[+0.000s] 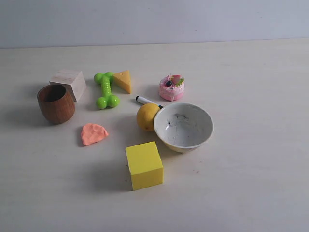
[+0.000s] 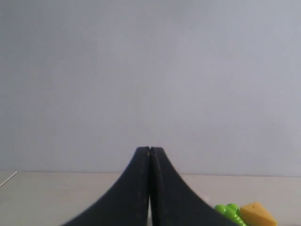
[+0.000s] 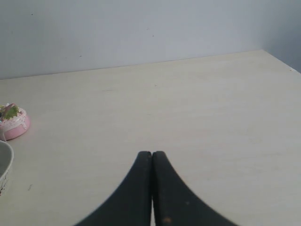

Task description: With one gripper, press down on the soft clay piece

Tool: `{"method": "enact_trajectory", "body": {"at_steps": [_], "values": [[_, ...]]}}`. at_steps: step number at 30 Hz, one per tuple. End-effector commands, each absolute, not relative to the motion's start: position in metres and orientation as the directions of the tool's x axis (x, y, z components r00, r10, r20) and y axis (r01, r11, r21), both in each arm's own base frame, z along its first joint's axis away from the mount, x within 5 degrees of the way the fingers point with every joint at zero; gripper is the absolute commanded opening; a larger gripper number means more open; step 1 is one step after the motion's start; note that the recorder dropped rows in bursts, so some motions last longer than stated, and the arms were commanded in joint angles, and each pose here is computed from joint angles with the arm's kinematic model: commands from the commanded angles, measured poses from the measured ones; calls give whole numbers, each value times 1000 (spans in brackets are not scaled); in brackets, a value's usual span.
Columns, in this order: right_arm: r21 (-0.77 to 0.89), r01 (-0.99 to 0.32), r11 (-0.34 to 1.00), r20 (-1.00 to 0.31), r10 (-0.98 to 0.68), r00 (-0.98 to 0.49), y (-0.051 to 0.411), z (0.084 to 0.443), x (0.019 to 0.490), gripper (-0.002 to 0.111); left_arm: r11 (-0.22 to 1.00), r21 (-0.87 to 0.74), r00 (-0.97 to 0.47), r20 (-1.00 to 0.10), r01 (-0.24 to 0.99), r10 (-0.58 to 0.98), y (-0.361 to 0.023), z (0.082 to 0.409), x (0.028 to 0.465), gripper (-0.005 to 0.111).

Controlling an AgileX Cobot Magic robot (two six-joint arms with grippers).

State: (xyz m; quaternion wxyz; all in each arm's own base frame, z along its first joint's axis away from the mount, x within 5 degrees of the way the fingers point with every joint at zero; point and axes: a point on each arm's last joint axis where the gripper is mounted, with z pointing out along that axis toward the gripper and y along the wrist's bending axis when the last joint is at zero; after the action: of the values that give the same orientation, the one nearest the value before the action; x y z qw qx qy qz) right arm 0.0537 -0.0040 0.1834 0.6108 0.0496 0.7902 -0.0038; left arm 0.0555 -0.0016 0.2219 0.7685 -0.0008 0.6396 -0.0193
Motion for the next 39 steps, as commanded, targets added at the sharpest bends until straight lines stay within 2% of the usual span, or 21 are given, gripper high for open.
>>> {"method": "enact_trajectory", "body": {"at_steps": [1, 7, 11, 18, 24, 29, 34, 39], "values": [[52, 88, 995, -968, 72, -242, -4, 183, 53, 0, 997, -68, 132, -989, 34, -72, -1, 220, 55, 0], [52, 88, 995, -968, 72, -242, -4, 183, 53, 0, 997, -73, 133, -988, 35, -77, -1, 247, 58, 0], [52, 88, 995, -968, 72, -242, -4, 183, 53, 0, 995, -74, 53, -996, 72, -78, -4, 274, 65, 0], [52, 88, 995, -968, 72, -242, -4, 183, 53, 0, 973, 65, -60, -995, 222, 80, -18, 335, 81, 0], [52, 88, 995, -968, 72, -242, -4, 183, 53, 0, 937, 109, -249, -948, 331, 198, -33, 358, 103, 0], [52, 88, 995, -968, 72, -242, -4, 183, 53, 0, 924, -50, -476, -867, 379, 148, -51, 365, 125, 0], [52, 88, 995, -968, 72, -242, -4, 183, 53, 0, 893, -206, -726, -665, 401, 173, -70, 361, 139, 0], [52, 88, 995, -968, 72, -242, -4, 183, 53, 0, 843, -350, -748, -657, 409, 90, -86, 368, 152, 0]]}}
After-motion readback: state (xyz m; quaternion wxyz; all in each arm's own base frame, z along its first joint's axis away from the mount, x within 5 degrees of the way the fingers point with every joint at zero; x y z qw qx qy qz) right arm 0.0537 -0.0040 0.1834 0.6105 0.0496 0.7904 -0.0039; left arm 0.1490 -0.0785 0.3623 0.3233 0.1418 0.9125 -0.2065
